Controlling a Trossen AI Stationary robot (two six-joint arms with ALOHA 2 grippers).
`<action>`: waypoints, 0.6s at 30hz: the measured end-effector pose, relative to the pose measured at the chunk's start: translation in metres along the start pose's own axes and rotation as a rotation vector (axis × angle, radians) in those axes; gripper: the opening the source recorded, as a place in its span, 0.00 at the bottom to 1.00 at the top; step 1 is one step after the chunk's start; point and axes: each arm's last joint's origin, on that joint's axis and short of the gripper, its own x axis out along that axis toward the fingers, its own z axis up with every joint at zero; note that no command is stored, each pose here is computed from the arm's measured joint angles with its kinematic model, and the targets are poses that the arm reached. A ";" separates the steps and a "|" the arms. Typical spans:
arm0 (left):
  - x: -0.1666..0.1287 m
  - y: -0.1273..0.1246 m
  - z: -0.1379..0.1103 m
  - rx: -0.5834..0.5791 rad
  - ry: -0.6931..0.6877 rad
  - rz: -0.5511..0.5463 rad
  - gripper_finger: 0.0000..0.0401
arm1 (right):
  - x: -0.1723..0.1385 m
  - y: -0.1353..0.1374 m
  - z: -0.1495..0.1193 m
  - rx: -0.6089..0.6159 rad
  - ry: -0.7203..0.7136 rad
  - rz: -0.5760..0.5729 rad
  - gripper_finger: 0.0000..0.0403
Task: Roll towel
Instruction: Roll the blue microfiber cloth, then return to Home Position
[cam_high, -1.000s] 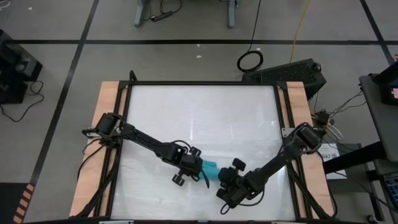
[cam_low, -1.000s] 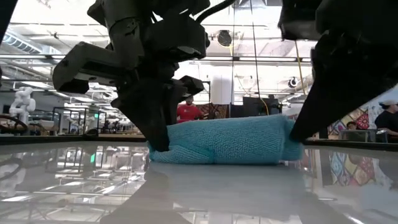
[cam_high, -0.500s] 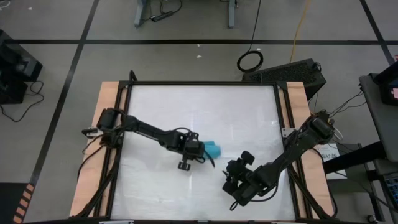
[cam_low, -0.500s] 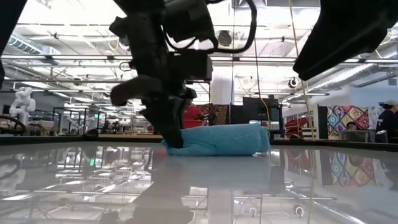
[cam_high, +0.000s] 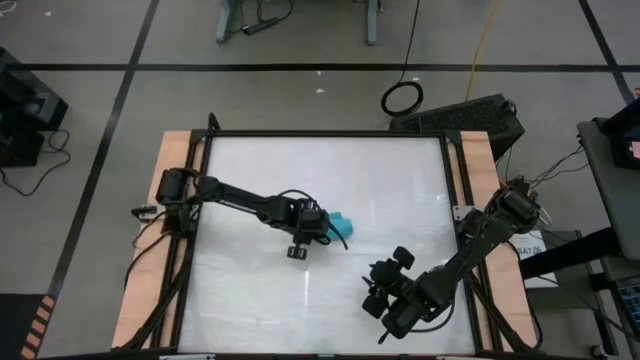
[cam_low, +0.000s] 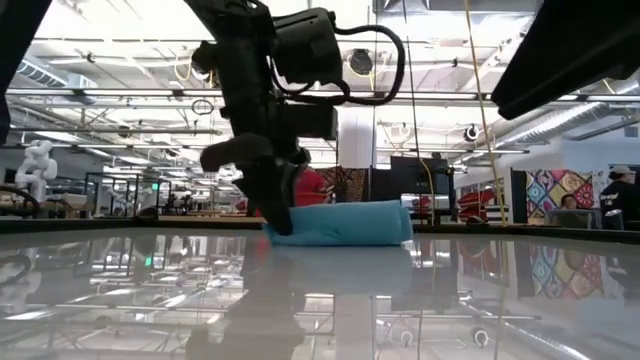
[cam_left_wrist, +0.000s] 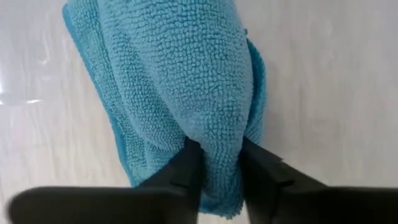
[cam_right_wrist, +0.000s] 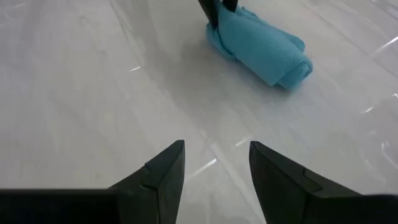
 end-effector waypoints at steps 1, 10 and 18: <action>-0.004 -0.001 0.001 0.001 -0.009 -0.009 0.26 | -0.001 0.001 -0.001 0.000 0.000 0.004 0.42; -0.071 -0.006 0.004 -0.005 -0.143 -0.022 0.57 | -0.011 0.003 -0.007 -0.025 -0.049 0.025 0.42; -0.169 0.001 -0.016 -0.065 -0.400 0.048 0.60 | -0.051 -0.023 0.033 -0.133 -0.188 0.066 0.42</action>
